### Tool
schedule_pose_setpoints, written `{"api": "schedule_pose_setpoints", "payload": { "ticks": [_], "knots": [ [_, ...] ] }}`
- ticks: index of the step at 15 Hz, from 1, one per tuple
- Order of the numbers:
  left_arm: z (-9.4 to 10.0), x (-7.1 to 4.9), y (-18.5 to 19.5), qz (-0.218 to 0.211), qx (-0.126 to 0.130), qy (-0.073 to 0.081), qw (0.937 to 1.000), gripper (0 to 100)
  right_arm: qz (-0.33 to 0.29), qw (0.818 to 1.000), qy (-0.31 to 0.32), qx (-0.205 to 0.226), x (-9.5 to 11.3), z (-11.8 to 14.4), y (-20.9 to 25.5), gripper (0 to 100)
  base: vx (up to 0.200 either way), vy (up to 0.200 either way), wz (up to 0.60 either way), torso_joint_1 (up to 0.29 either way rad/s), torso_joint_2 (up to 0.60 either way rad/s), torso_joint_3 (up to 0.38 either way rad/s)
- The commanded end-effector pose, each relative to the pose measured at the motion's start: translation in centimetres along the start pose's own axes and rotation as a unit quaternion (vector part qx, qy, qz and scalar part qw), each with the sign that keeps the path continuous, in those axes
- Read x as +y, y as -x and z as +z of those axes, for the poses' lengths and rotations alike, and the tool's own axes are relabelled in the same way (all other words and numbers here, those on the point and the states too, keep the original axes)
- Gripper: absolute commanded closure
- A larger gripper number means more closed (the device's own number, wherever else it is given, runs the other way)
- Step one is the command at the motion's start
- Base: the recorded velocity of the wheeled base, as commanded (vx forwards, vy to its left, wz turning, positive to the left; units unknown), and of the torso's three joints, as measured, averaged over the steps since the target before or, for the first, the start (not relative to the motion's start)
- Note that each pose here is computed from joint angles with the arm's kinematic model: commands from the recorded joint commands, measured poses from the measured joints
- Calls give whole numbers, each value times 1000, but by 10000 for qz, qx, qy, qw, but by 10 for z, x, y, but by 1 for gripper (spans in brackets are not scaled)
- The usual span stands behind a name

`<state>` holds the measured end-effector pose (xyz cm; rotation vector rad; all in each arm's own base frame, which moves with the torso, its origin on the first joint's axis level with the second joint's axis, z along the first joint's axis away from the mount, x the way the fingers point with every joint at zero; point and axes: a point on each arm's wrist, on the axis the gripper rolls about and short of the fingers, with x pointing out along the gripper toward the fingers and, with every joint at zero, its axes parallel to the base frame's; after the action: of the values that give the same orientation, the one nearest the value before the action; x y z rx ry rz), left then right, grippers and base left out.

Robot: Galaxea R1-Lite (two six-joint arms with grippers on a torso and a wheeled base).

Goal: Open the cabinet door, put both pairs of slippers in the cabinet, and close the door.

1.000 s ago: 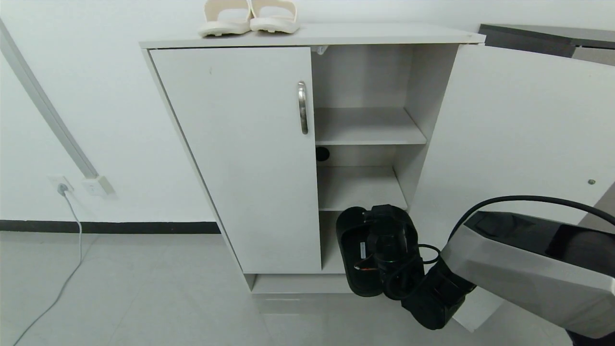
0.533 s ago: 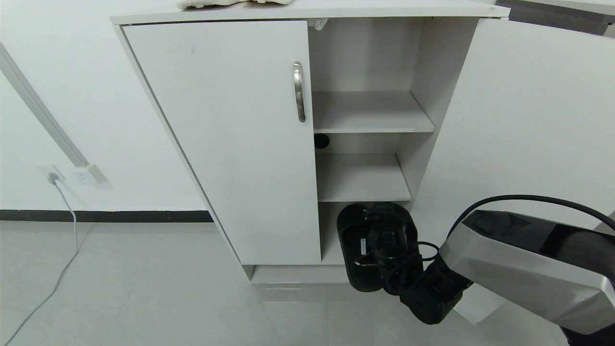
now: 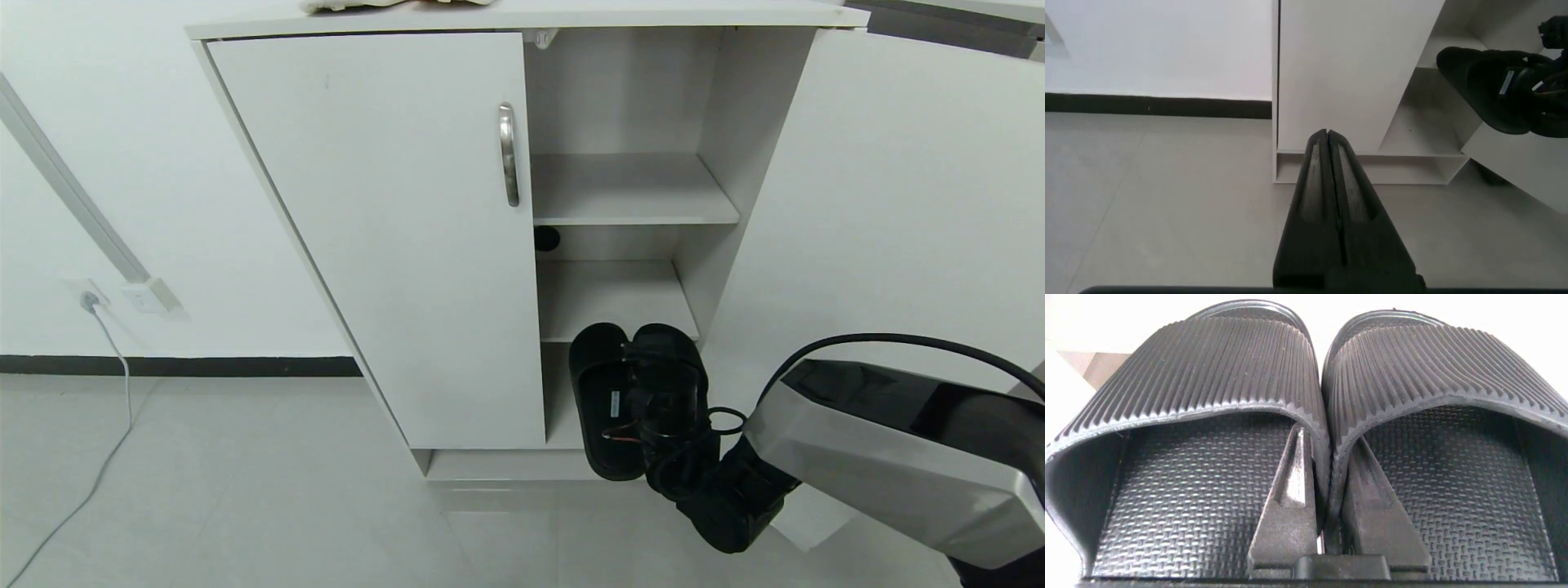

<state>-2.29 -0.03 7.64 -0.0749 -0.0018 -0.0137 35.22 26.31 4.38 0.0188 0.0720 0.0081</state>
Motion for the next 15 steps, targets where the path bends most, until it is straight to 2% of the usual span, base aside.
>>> {"api": "schedule_pose_setpoints", "payload": {
  "ticks": [1,3,10,15],
  "knots": [
    [0,0,0,-1,4,1,10000,100,0,10000,-1,-3,0,0,0,100,0,0,0,0,0,0],
    [0,0,0,-1,4,1,10000,100,0,10000,-1,-3,0,0,0,100,0,0,0,0,0,0],
    [0,0,0,-1,4,1,10000,100,15,10000,-1,-2,1,0,0,100,200,0,0,0,0,0],
    [0,0,0,-1,4,9,10000,100,-6,10000,-24,-25,2,-7,-12,100,0,0,0,0,0,0]
  ]
}}
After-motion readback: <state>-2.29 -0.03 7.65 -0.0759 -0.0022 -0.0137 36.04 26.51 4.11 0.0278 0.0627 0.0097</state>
